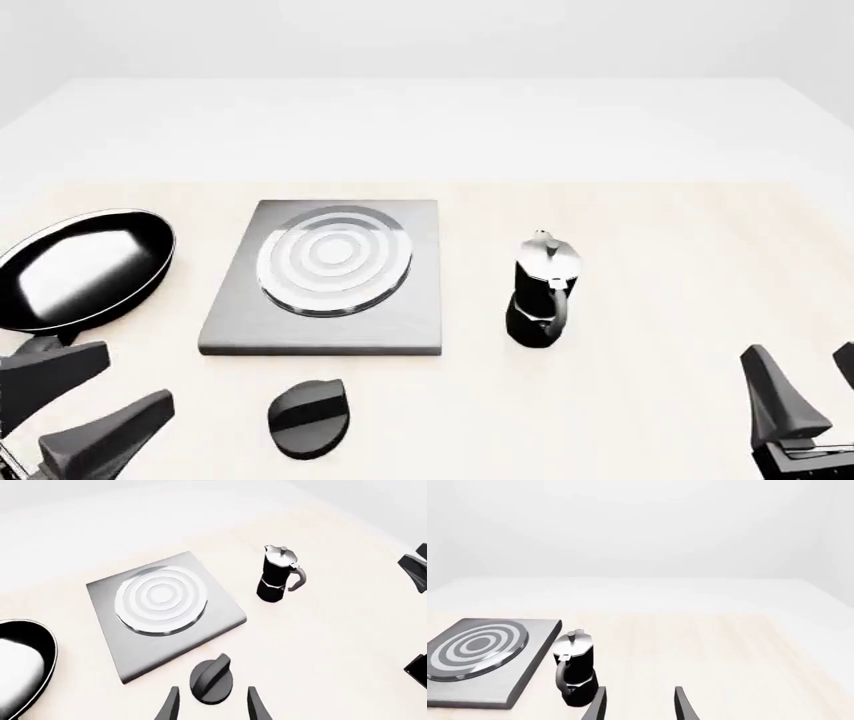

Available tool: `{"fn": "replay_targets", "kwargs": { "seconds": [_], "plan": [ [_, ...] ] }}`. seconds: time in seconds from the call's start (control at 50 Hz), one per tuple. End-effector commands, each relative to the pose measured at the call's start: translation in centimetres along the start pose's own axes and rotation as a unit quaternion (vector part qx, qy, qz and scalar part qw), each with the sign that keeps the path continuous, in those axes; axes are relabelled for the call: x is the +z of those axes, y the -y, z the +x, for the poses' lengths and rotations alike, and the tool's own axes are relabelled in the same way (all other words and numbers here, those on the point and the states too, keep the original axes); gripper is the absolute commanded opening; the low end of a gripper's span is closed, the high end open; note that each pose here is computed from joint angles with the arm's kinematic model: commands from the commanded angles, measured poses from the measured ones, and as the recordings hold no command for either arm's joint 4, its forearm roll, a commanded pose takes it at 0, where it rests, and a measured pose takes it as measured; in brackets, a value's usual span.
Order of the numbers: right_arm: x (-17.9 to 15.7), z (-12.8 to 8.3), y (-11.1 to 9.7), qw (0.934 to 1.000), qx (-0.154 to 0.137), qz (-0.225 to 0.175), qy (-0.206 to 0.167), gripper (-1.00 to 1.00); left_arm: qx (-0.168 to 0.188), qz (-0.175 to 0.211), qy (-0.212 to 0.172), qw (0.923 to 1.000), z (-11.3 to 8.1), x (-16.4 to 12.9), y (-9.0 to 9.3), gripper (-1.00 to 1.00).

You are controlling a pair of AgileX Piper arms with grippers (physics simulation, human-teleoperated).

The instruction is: Turn on the stove and put the frying pan on it.

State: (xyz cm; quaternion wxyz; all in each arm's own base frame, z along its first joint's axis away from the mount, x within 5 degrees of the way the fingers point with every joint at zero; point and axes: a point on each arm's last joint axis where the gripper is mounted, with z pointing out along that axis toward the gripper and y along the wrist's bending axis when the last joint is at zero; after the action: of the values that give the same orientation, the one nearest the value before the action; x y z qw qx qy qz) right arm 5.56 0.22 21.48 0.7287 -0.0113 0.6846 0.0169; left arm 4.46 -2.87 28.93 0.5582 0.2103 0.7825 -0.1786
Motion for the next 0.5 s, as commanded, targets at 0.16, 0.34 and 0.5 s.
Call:
{"fn": "replay_targets", "kwargs": {
  "seconds": [0.16, 0.34, 0.5],
  "plan": [
    [0.0, 0.1, -0.1, 1.0, -0.001, -0.005, -0.001, 1.0, -0.004, -0.138, -0.016, 0.9904, 0.2, -2.3, -0.9, 1.0],
    [0.0, 0.2, -0.1, 1.0, 0.001, -0.009, -0.003, 1.0, -0.01, -0.201, -0.034, 0.979, -0.2, -1.4, -1.8, 1.0],
    [0.0, 0.3, -0.1, 0.9999, 0.003, -0.011, -0.003, 1.0, -0.008, -0.252, -0.067, 0.9655, 0.0, 0.2, -3.4, 1.0]
  ]
}}
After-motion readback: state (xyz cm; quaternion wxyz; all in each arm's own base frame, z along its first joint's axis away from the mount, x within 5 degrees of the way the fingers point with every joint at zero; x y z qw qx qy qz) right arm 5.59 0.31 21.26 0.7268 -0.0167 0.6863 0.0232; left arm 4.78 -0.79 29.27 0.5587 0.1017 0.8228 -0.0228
